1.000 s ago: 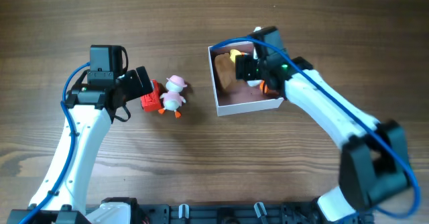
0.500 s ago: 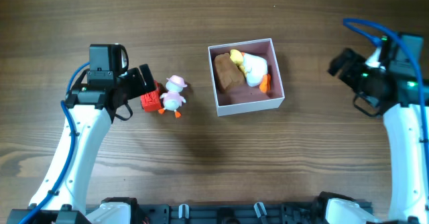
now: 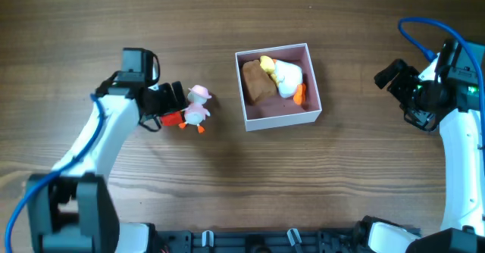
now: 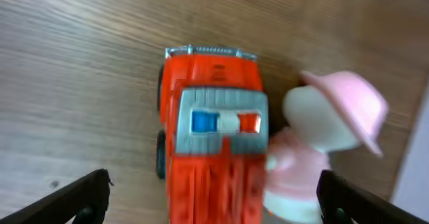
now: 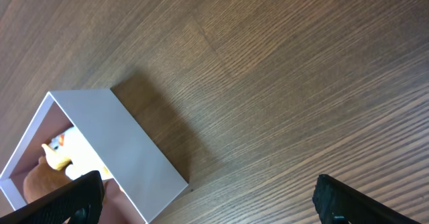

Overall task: Pack container
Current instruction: 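Lower the left gripper onto the red fire truck and grasp it, then carry the red fire truck with the left gripper into the box, release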

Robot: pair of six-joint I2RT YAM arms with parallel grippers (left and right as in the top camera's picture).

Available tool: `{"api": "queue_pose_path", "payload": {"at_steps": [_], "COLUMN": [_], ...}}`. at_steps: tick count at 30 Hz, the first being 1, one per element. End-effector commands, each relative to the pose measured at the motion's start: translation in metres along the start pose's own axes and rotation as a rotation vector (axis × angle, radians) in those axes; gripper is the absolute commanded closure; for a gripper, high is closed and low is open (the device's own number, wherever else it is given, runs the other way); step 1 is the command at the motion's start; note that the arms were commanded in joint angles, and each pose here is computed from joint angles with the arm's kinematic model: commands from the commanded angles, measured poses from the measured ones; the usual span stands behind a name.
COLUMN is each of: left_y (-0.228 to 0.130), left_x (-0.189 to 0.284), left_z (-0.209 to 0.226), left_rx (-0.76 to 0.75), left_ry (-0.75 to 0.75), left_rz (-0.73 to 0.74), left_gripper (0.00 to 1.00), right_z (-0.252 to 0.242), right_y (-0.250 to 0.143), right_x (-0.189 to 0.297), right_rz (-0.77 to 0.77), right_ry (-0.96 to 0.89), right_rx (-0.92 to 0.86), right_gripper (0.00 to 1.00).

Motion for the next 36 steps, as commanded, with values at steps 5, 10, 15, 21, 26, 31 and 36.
{"api": "queue_pose_path", "payload": {"at_steps": [5, 10, 15, 21, 26, 31, 36], "left_y": [0.01, 0.009, -0.001, -0.012, -0.014, -0.021, -0.019], "left_x": [-0.009, -0.019, -0.045, -0.052, -0.052, -0.051, -0.045], "left_z": [0.004, 0.018, 0.015, 0.002, 0.006, 0.009, 0.007], "left_rx": [-0.03, -0.032, -0.059, -0.146, -0.141, -0.139, -0.138], "left_ry": [0.05, 0.144, 0.156, 0.188, 0.204, 0.214, 0.208], "left_rz": [-0.028, -0.018, 0.046, 0.069, 0.079, 0.107, 0.102], "left_gripper": [0.01, 0.01, 0.02, 0.01, 0.11, 0.36, 0.46], "right_z": [0.001, 0.001, 0.001, 0.001, 0.001, 0.001, 0.001], "right_y": [-0.003, -0.002, -0.002, -0.003, -0.003, -0.003, -0.003], "right_x": [-0.001, -0.001, -0.001, -0.001, -0.001, -0.001, -0.001], "right_rz": [0.015, 0.014, 0.014, 0.015, 0.015, 0.015, 0.015], "right_ry": [0.014, 0.014, 0.014, 0.014, 0.014, 0.014, 0.014], "right_rx": [-0.012, -0.012, -0.012, -0.012, -0.012, -0.012, -0.012], "right_gripper": [0.0, 0.0, 0.0, 0.0, 0.0, 0.0, 0.0]}}
Point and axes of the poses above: each gripper's point midway between its finger pads, its own x axis back along the fingers, its own z axis along the line the jaws close on, y = z × x, the point moved 2 cm from there along x, back along the fingers, and after that the axes turned 2 degrees about -x, right-handed, at the moved point
